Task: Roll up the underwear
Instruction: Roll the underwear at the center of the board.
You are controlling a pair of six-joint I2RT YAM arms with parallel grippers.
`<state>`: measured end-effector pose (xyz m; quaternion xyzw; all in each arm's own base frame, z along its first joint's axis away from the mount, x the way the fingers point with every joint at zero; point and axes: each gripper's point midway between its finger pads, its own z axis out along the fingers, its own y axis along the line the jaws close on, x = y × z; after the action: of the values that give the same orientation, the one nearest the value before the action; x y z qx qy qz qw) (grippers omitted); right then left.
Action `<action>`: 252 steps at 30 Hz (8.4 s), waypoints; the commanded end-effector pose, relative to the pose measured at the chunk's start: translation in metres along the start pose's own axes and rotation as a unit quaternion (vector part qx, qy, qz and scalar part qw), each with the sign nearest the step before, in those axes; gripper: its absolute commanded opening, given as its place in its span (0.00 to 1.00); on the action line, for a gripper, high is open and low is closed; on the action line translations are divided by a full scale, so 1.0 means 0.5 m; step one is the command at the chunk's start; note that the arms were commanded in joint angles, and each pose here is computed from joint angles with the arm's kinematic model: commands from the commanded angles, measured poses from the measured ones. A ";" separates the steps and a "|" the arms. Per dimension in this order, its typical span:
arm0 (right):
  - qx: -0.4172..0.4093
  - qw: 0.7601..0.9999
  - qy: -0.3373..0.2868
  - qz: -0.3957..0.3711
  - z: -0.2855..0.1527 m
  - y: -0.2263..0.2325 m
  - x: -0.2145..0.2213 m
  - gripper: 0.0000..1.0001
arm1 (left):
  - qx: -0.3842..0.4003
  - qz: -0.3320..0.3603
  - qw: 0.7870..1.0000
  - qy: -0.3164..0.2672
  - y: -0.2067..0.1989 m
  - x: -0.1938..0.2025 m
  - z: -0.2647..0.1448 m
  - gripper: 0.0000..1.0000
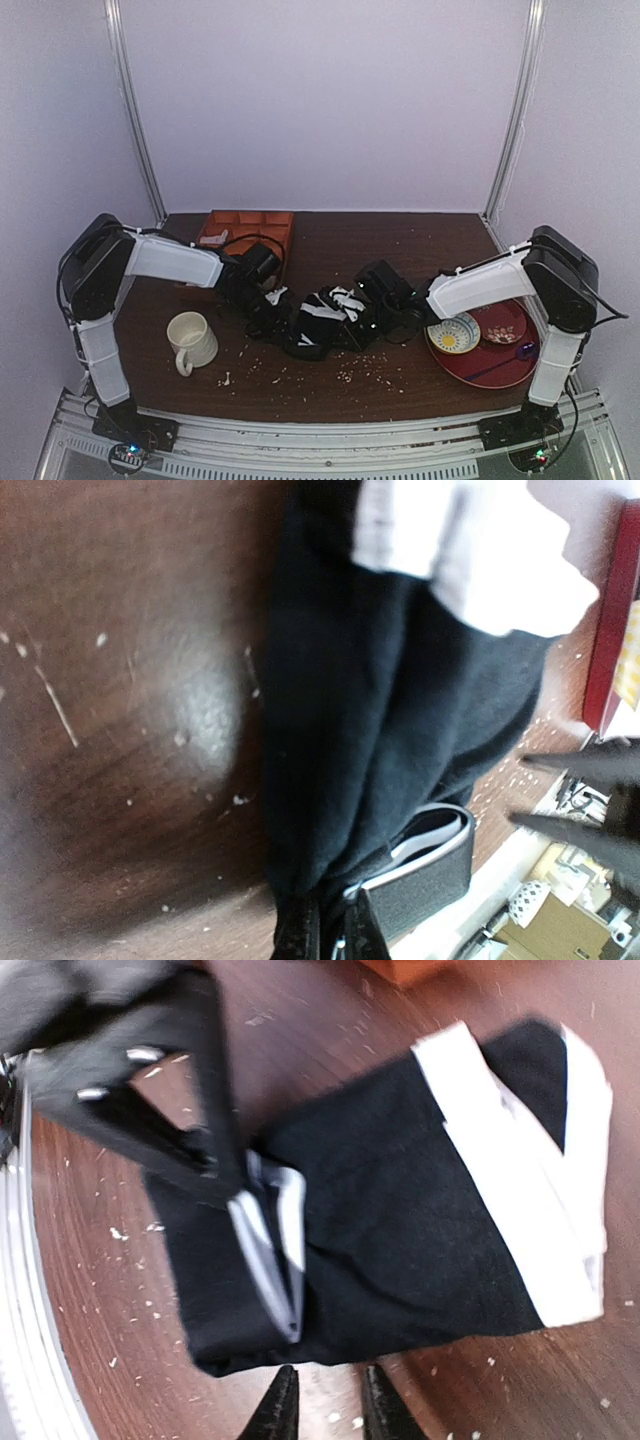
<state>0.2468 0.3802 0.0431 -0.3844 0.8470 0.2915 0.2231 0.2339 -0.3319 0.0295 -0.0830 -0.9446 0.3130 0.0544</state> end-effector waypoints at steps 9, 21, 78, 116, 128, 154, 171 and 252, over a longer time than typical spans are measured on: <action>0.114 0.971 -0.022 -0.210 -0.014 0.107 -0.028 0.25 | -0.006 -0.037 0.999 0.039 0.005 0.018 0.010 0.00; 0.134 0.952 -0.004 -0.275 0.044 0.129 -0.030 0.28 | 0.000 -0.039 0.999 0.036 0.004 0.021 0.011 0.00; -0.016 0.996 0.009 -0.090 0.018 0.084 -0.008 0.00 | 0.066 -0.070 0.993 -0.067 -0.029 -0.053 -0.110 0.41; -0.100 0.972 0.020 0.212 0.029 -0.044 0.059 0.00 | 0.059 -0.068 0.992 -0.084 -0.027 -0.074 -0.106 0.40; -0.140 0.946 0.050 0.289 0.037 -0.068 0.050 0.00 | 0.063 -0.066 0.993 -0.080 -0.029 -0.074 -0.105 0.41; -0.216 0.929 0.037 0.299 -0.012 -0.047 0.007 0.00 | 0.069 -0.052 0.993 -0.078 -0.042 -0.094 -0.097 0.41; -0.222 0.919 0.026 0.324 -0.018 -0.080 -0.001 0.00 | 0.071 -0.058 0.993 -0.077 -0.039 -0.092 -0.095 0.41; -0.173 0.940 0.149 0.254 0.068 -0.046 -0.008 0.00 | 0.094 0.106 0.986 -0.088 -0.080 -0.058 -0.033 0.47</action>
<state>0.2818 0.3967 0.0330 -0.2250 0.8626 0.4517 -0.0341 0.2566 -0.3502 0.0514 -0.1030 -0.9126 0.3954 -0.0121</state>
